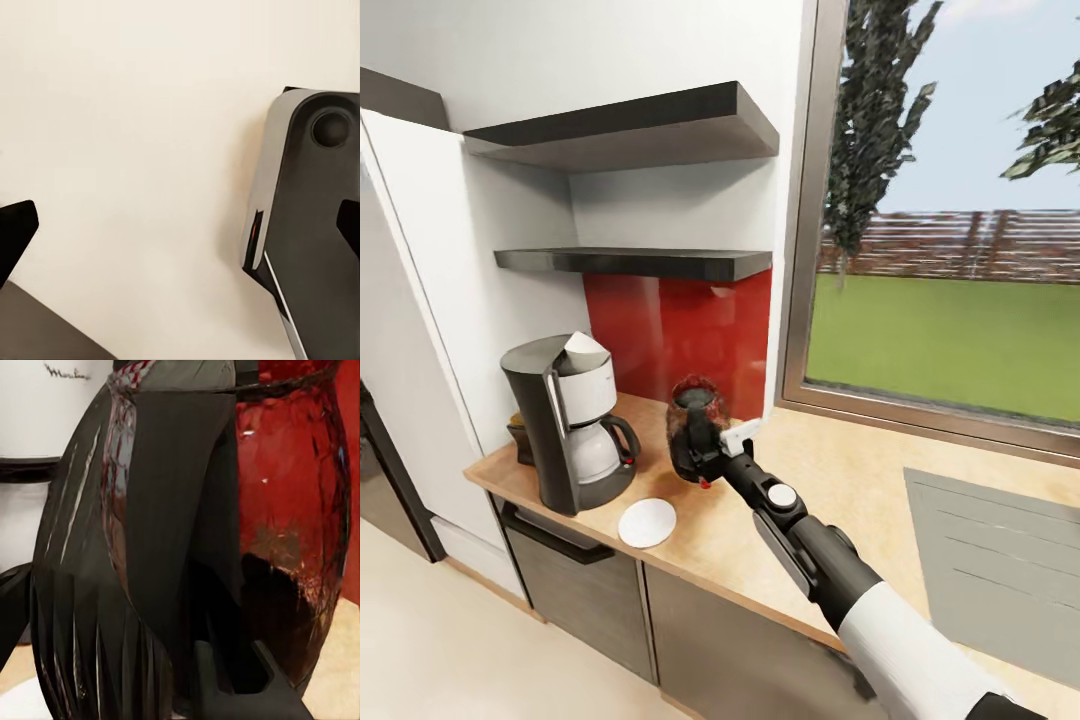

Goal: Set up a coffee station on the kitchen countertop: keep the coffee maker on the countertop, move the bottle of coffee from the kitchen shelf to the counter next to the coffee maker, place a paper coffee filter on top of the coffee maker, put the saucer next to the coffee maker with the coffee cup on the saucer, and place the electric kettle next to the coffee maker.

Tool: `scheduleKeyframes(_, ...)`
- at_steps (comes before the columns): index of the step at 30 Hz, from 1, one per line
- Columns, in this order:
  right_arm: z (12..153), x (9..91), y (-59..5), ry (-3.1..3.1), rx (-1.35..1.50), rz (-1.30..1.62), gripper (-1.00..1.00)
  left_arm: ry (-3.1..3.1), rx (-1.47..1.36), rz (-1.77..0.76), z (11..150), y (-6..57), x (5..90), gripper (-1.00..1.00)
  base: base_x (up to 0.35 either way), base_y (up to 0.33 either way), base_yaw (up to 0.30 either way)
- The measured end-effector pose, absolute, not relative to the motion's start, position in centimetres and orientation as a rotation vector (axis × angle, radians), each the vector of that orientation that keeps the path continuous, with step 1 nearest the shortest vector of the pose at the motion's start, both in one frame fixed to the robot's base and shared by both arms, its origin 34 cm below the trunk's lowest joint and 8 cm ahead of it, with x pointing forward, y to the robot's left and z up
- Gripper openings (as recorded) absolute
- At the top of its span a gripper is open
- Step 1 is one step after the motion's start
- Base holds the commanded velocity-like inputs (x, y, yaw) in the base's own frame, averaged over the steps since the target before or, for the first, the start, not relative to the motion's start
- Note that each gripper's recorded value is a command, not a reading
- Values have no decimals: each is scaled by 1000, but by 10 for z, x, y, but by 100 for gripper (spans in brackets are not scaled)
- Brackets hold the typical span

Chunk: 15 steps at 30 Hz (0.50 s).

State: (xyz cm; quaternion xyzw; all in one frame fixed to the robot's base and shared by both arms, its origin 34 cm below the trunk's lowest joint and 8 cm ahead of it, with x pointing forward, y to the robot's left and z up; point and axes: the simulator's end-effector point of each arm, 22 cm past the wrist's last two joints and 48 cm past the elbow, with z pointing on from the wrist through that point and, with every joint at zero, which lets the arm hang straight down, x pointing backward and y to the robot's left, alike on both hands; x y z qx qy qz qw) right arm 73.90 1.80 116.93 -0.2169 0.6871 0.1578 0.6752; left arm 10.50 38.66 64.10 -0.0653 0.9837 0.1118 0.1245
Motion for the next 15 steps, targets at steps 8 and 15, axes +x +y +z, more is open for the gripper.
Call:
scheduleKeyframes(8,1167,740,16,1534,-482,354,-100,2869,-183,322,641,386,105,100,0,38,0)
scheduleKeyframes(15,1167,740,16,1533,-483,352,-100,2869,-180,321,641,385,105,100,44,29,0)
